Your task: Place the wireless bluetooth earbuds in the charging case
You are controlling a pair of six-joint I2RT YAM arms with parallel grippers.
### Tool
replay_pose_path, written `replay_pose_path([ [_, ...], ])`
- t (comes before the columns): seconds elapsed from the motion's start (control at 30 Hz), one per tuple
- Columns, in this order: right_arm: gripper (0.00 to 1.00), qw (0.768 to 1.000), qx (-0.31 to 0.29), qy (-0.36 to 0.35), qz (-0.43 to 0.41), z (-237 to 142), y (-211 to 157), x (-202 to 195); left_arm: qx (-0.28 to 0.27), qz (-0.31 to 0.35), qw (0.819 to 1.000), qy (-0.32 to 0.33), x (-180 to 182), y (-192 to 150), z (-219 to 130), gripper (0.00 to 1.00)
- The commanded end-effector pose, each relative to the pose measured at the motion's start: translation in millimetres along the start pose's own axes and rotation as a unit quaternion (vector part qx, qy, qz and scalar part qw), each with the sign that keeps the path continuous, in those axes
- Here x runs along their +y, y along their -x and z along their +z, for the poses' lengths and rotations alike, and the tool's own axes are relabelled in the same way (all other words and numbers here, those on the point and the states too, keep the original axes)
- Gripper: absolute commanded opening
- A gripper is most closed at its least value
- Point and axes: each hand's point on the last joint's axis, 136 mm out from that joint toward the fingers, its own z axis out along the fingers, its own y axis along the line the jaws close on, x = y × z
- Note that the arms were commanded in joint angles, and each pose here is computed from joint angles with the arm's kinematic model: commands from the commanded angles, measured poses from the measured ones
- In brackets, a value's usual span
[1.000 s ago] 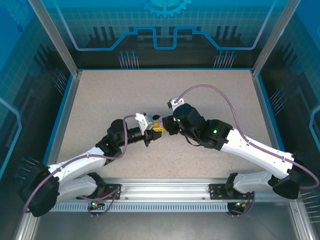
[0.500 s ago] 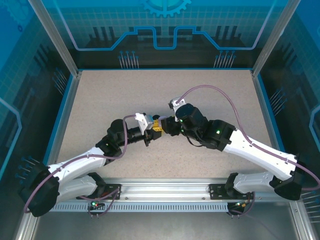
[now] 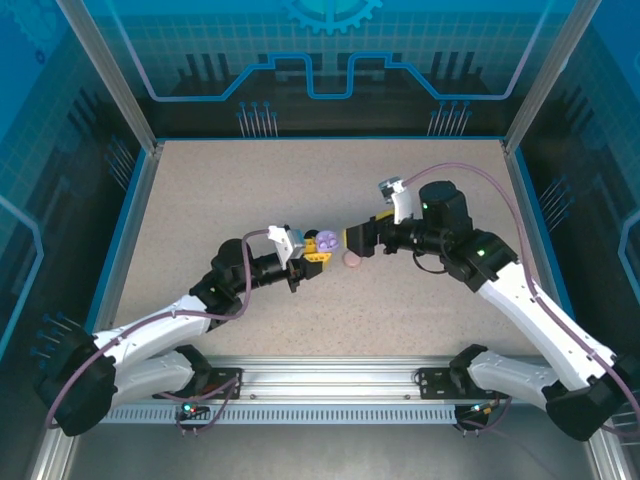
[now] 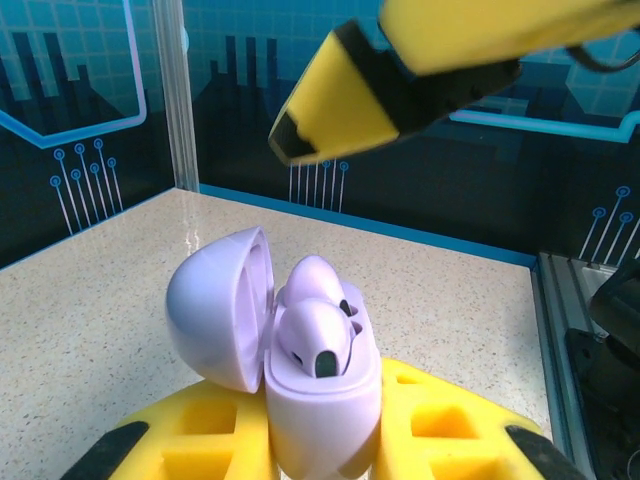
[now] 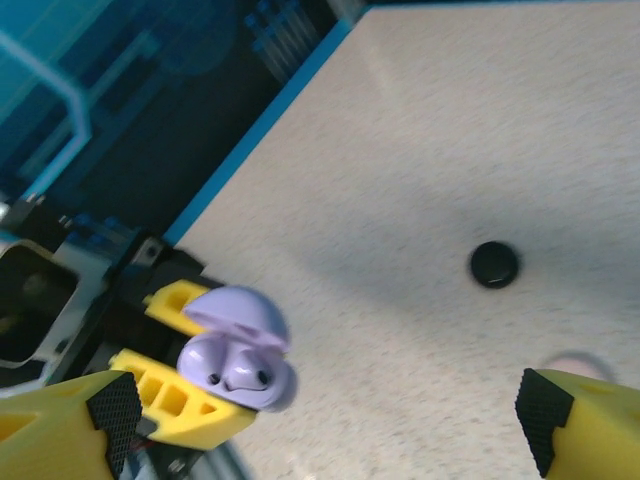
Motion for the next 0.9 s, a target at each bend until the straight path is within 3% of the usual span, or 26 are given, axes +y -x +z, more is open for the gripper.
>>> replay_pose_path([
  [0.0, 1.0, 0.991, 0.03, 0.129, -0.014, 7.0, -3.9, 37.8, -0.051, 0.016, 0.998, -0.027, -12.2, 38.2, -0.5, 0.01],
  [0.43, 0.89, 0.977, 0.062, 0.205, -0.02, 19.9, -3.6, 70.1, -0.05, 0.014, 0.998, -0.028, -12.6, 38.1, -0.4, 0.02],
  [0.87, 0.83, 0.979, 0.029, 0.191, -0.064, 6.3, 9.1, 75.4, -0.046, 0.016, 0.998, -0.027, -11.6, 35.5, 0.5, 0.01],
])
